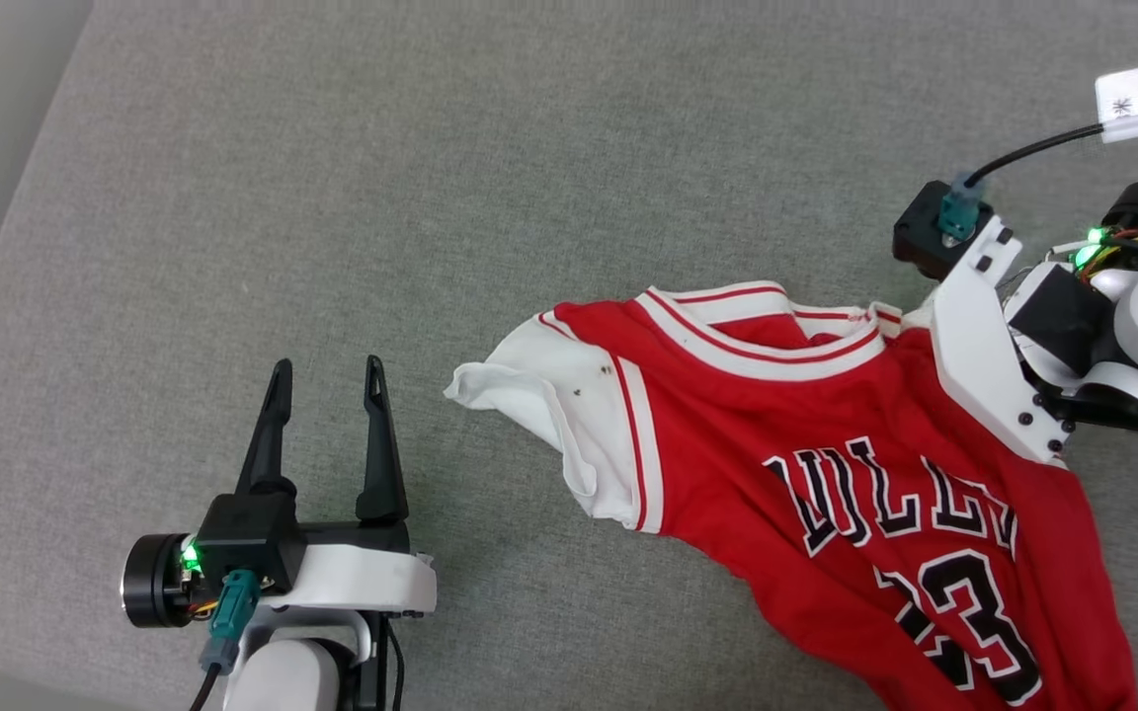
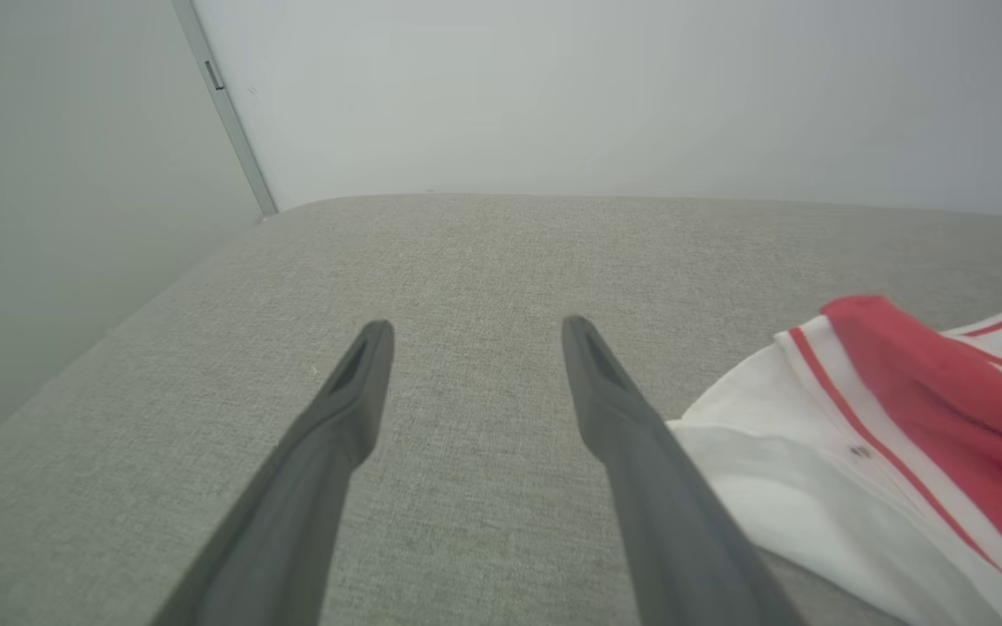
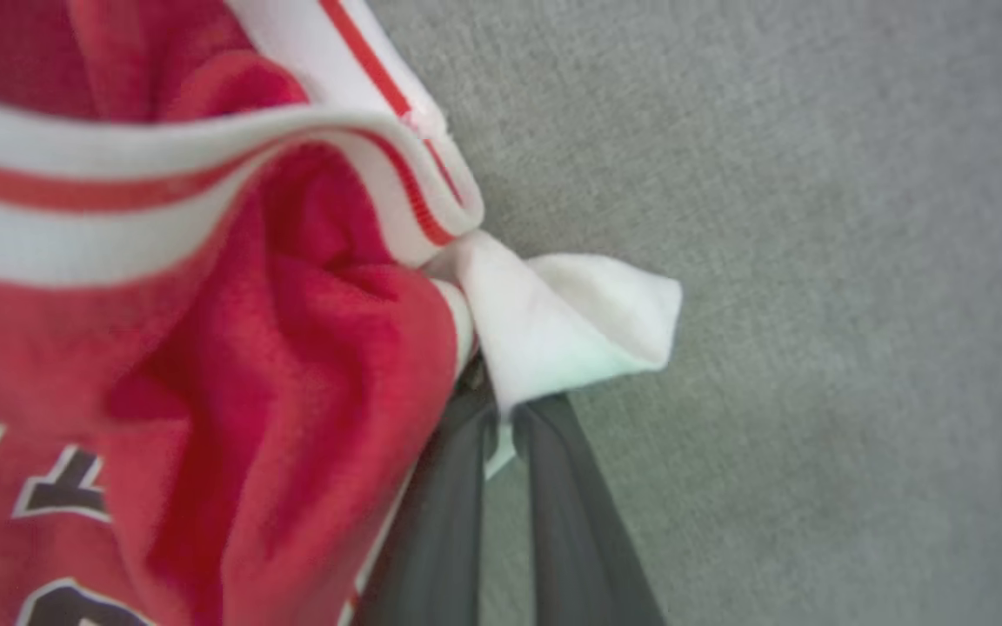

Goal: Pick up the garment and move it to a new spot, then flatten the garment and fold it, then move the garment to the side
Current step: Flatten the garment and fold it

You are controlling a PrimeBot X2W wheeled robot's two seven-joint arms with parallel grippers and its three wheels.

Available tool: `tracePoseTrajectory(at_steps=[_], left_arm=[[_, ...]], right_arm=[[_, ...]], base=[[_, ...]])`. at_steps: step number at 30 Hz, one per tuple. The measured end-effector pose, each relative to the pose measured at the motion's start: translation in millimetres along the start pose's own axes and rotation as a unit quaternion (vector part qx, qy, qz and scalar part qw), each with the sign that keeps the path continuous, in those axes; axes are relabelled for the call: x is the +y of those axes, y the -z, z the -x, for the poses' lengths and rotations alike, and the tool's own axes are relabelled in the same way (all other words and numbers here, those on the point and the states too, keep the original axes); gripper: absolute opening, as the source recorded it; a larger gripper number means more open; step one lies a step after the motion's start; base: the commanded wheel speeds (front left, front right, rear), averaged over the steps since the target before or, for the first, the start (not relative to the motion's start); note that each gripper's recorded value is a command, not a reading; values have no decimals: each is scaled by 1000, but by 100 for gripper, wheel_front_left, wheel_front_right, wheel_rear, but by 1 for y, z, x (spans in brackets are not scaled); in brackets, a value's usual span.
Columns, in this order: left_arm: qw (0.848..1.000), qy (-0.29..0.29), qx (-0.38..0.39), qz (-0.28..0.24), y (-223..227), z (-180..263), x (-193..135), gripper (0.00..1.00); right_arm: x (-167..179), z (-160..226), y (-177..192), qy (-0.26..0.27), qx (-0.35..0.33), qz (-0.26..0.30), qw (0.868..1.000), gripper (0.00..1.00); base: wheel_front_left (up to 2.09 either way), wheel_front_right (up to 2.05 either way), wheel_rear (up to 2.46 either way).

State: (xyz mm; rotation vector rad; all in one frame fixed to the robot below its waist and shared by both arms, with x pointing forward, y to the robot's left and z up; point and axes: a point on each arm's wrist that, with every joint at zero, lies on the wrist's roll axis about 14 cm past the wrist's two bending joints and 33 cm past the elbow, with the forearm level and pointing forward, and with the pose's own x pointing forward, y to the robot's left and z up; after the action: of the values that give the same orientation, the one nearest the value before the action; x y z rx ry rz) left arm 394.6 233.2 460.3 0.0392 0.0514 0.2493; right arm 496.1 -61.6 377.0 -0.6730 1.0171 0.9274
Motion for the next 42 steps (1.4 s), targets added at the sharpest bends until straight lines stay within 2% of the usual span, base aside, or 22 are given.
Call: tracePoseTrajectory(at_steps=[7,10,14,18,23,29,30,31,35,37,40,42], left_arm=[[1000,0,-14,6,-11,13,2,100],[1000,8,-19,11,-14,15,-2,100],[999,27,-25,15,-17,14,-14,100],[999,44,-26,18,-17,11,-24,100],[998,53,-20,11,-12,7,-27,100],[998,54,-19,4,-11,5,-25,100],[998,53,-20,2,-11,6,-24,100],[998,53,-22,1,-13,6,-23,100],[998,50,-30,-4,-19,7,-17,100],[998,57,-38,-9,-24,9,-16,100],[996,70,-49,-14,-32,9,-16,100],[995,81,-63,-22,-41,4,-15,100]], right_arm=[[-25,63,-10,63,-76,-1,995,0],[-40,90,11,94,-81,-20,992,0],[-56,113,65,127,-56,-71,988,0],[-60,114,122,134,-24,-145,980,0],[-50,88,178,123,24,-214,969,0],[-45,68,185,124,13,-236,964,0],[-47,69,183,129,5,-236,963,43],[-49,70,180,135,-6,-234,963,100],[-57,85,150,163,-84,-213,960,100],[-66,104,139,191,-127,-198,953,100],[-81,138,122,241,-203,-172,933,100],[-87,159,110,268,-255,-160,915,100]], base=[[0,0,0],[0,0,0],[0,0,0],[0,0,0],[0,0,0],[0,0,0],[0,0,0],[0,0,0],[0,0,0],[0,0,0],[0,0,0],[0,0,0]])
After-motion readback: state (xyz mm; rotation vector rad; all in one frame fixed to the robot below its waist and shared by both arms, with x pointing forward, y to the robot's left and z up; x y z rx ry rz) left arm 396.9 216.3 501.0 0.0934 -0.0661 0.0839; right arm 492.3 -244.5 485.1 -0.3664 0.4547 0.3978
